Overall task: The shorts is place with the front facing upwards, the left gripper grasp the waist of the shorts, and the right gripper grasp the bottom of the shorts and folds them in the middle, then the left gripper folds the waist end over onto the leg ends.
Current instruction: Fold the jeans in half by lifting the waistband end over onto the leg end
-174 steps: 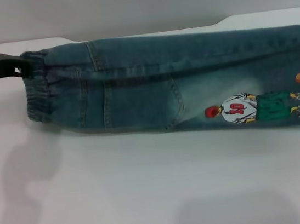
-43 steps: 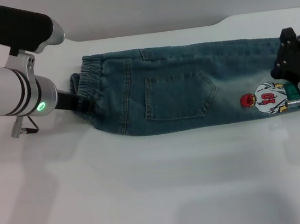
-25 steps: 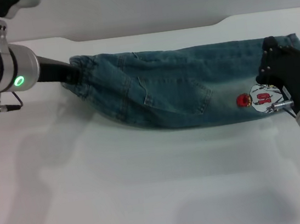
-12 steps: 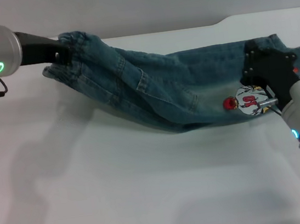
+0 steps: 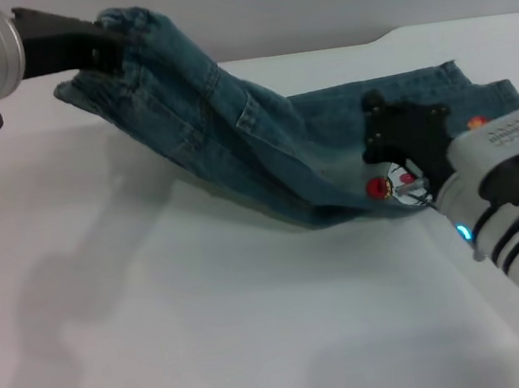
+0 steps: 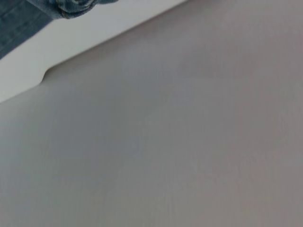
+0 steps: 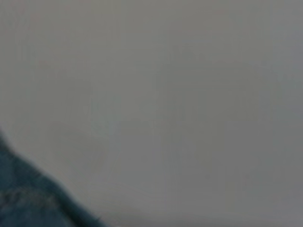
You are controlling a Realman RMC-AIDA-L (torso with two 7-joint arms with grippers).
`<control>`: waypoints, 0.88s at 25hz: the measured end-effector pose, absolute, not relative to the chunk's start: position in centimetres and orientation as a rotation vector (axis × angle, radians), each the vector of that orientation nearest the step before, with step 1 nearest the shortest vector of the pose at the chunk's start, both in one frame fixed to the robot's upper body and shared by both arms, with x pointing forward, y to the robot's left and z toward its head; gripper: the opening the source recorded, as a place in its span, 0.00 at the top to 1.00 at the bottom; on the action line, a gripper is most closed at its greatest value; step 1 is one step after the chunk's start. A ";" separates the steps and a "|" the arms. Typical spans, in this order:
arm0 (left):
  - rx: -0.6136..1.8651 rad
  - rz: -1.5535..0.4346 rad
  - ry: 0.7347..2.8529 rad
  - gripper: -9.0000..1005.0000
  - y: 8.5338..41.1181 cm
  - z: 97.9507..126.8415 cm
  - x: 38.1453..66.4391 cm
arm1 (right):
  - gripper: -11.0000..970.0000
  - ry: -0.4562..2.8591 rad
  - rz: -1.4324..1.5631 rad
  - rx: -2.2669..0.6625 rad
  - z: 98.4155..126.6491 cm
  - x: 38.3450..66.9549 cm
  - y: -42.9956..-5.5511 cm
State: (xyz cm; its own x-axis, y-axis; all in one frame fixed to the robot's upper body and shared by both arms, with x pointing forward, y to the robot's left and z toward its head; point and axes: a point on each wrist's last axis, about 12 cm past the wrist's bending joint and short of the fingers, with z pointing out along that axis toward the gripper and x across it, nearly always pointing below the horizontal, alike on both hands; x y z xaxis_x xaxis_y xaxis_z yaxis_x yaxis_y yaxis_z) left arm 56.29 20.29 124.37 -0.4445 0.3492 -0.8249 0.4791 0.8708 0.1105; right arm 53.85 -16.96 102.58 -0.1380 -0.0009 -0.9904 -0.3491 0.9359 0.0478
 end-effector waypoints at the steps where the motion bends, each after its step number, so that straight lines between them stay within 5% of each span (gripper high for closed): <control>1: 0.603 -0.170 2.069 0.94 20.2 124.6 56.2 | 0.99 1.701 0.322 -0.274 102.6 54.0 -16.7; 22: 0.630 -0.207 1.960 0.94 19.4 126.9 54.7 | 0.99 1.817 0.497 -0.410 103.1 56.1 -12.2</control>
State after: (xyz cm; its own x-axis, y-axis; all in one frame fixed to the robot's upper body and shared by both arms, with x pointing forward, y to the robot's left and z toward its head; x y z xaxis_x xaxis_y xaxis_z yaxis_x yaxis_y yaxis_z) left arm 54.65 19.43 126.89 -0.3406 0.3383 -0.8773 0.5137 0.8484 0.1277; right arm 56.05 -12.17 103.15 -0.2884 -0.0292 -0.9571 -0.5121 0.8493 0.1284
